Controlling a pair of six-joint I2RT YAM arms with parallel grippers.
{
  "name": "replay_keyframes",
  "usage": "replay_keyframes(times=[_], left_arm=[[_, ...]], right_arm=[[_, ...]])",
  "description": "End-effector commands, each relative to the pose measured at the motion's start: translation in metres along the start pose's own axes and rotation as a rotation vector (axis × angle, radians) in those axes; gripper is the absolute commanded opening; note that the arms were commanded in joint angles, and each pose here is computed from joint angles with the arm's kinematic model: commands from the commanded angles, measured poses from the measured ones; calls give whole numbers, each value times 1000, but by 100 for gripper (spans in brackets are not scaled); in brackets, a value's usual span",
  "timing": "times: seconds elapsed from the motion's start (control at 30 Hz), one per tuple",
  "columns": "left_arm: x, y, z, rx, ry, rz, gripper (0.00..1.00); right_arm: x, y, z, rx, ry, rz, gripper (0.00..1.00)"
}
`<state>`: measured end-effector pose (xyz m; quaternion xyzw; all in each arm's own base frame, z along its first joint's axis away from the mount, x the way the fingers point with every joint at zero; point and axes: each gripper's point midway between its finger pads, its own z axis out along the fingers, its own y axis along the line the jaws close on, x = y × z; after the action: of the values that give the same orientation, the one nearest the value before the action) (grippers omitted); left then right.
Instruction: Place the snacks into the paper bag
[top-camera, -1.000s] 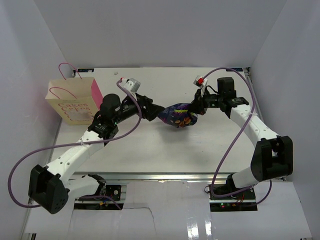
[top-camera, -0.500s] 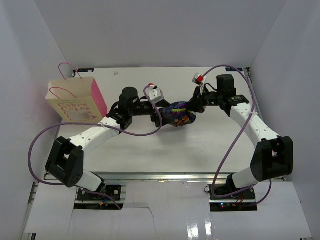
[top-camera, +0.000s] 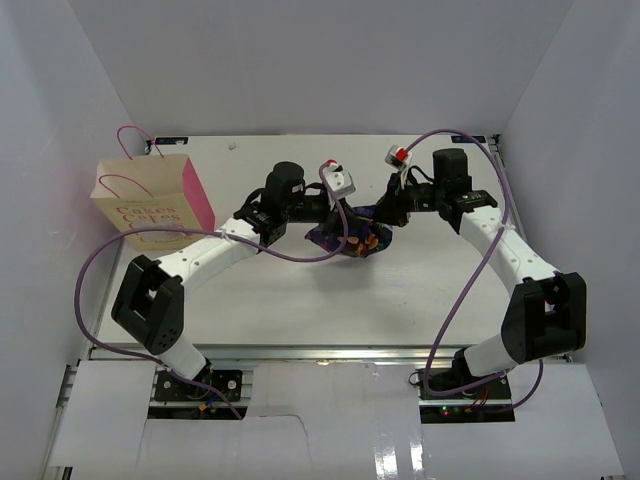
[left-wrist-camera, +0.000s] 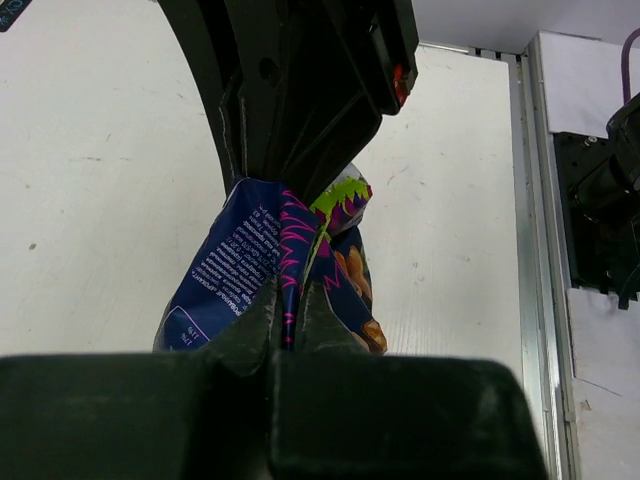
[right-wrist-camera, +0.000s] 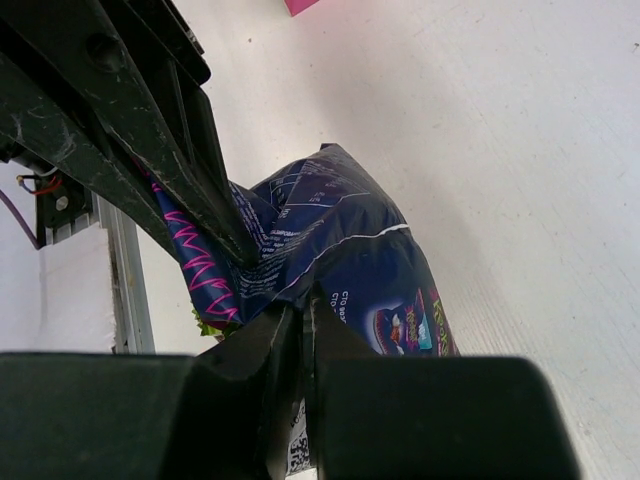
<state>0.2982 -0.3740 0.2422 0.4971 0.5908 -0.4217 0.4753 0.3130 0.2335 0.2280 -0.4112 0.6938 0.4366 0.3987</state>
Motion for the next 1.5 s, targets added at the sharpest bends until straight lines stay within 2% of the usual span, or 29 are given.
replay_keyframes(times=[0.0, 0.07, 0.13, 0.17, 0.27, 0.3, 0.4, 0.5, 0.67, 0.77, 0.8, 0.93, 1.07, 1.37, 1.47], left_arm=[[-15, -3, -9, -25, 31, 47, 0], [-18, -3, -14, -45, 38, 63, 0], [-17, 1, -19, -79, 54, 67, 0], [-22, 1, -25, -93, 46, 74, 0], [-35, 11, -46, -169, 20, 31, 0], [-39, 14, -52, -186, 9, 19, 0], [-57, 30, -86, -281, -53, -60, 0], [-82, 30, -112, -323, -121, -68, 0], [-110, 42, -149, -422, -201, -247, 0], [-143, 53, -176, -514, -271, -283, 0], [-141, 55, -177, -533, -270, -303, 0], [-186, 70, -218, -645, -349, -242, 0], [-204, 85, -244, -710, -372, -249, 0], [-254, 98, -297, -848, -570, -359, 0], [-257, 108, -311, -890, -587, -363, 0]], right_arm=[[-55, 32, -8, -115, -129, -167, 8], [-57, 33, -9, -119, -131, -170, 9], [-58, 34, -9, -121, -129, -172, 19], [-61, 34, -10, -117, -131, -181, 27], [-68, 31, -15, -90, -131, -206, 66], [-70, 27, -18, -76, -135, -207, 68], [-81, 21, -29, -53, -154, -216, 70], [-85, 14, -37, -26, -163, -212, 71], [-79, 7, -41, -9, -161, -193, 71], [-71, 1, -41, 7, -155, -174, 71], [-71, 1, -42, 8, -156, -173, 71], [-65, -3, -41, 16, -149, -158, 71], [-63, -7, -43, 24, -147, -151, 71], [-59, -10, -41, 24, -145, -137, 71], [-58, -11, -40, 24, -145, -131, 71]])
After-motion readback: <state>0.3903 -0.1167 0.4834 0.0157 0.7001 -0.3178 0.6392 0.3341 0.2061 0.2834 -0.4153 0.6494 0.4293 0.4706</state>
